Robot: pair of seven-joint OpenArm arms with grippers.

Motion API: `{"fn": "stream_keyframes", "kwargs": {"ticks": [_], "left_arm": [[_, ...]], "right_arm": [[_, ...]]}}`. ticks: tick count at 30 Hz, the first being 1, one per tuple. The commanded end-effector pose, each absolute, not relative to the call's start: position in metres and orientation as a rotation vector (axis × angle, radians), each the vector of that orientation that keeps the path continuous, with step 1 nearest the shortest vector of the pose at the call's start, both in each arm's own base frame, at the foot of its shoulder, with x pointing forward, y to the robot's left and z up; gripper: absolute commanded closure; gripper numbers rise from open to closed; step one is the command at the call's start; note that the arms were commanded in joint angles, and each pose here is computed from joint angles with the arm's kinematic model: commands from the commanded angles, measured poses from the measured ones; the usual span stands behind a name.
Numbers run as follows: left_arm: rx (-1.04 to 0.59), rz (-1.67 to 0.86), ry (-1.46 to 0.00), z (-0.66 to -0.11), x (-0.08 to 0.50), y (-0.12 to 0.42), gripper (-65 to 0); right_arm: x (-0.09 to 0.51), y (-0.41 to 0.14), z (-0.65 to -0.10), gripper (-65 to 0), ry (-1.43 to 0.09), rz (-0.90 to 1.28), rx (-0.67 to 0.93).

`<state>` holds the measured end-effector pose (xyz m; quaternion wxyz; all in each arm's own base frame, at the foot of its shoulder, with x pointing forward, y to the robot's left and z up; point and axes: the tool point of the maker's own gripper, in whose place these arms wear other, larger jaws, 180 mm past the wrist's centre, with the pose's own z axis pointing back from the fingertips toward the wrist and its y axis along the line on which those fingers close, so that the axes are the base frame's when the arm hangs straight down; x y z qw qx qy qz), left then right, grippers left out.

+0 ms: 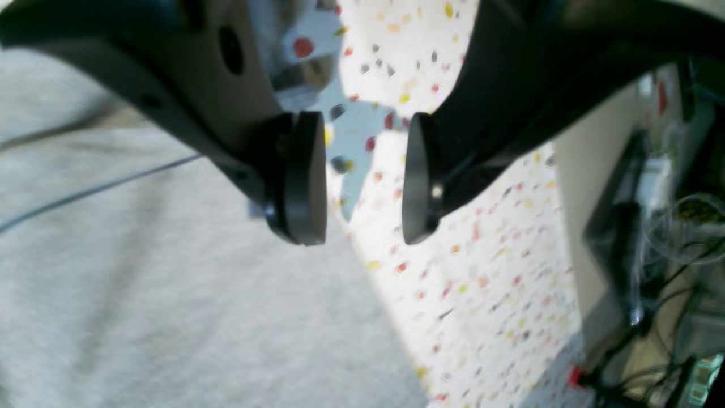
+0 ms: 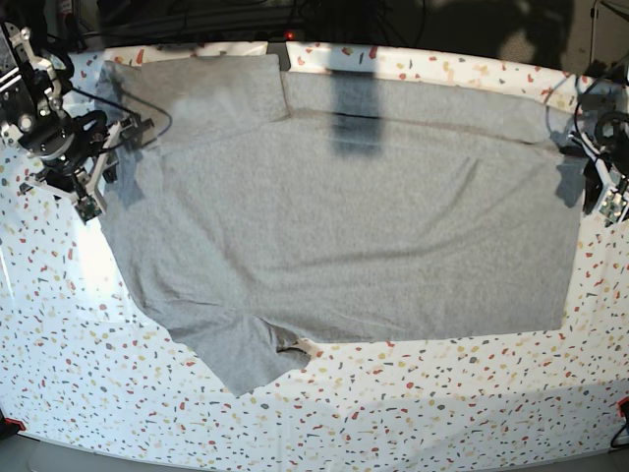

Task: Fold the T-shirt properly
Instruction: 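Reach both grippers to the hem corners of the shirt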

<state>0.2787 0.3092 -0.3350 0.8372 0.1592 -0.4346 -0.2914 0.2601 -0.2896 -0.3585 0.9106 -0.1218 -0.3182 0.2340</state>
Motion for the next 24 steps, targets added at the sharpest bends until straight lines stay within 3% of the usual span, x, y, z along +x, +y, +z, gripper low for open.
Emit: {"fn": "stream_keyframes", "kwargs": {"ticks": [1,11,14,24], "left_arm": [[0.368,-0.614,-0.975,-0.319,0.292,0.318,-22.0],[0.237,-0.229,-1.093,-0.314,0.344,0.379,-22.0],[0.132,-0.177,-1.111,-0.314,0.359,0.38,-22.0],[0.02,0.024,-1.142,-0.333,0.422,0.371,-22.0]], "right_arm": [[0.279,-0.294,-0.342,-21.3,-0.726,0.466,-0.266],[0.344,-0.27,-0.332,-21.3,-0.855,0.251,-0.033],[0.363,-0.271,-0.327,-21.3,-0.884,0.191,0.002],[0.424,-0.281,-0.325,-21.3,-0.851,0.145,0.105]]}}
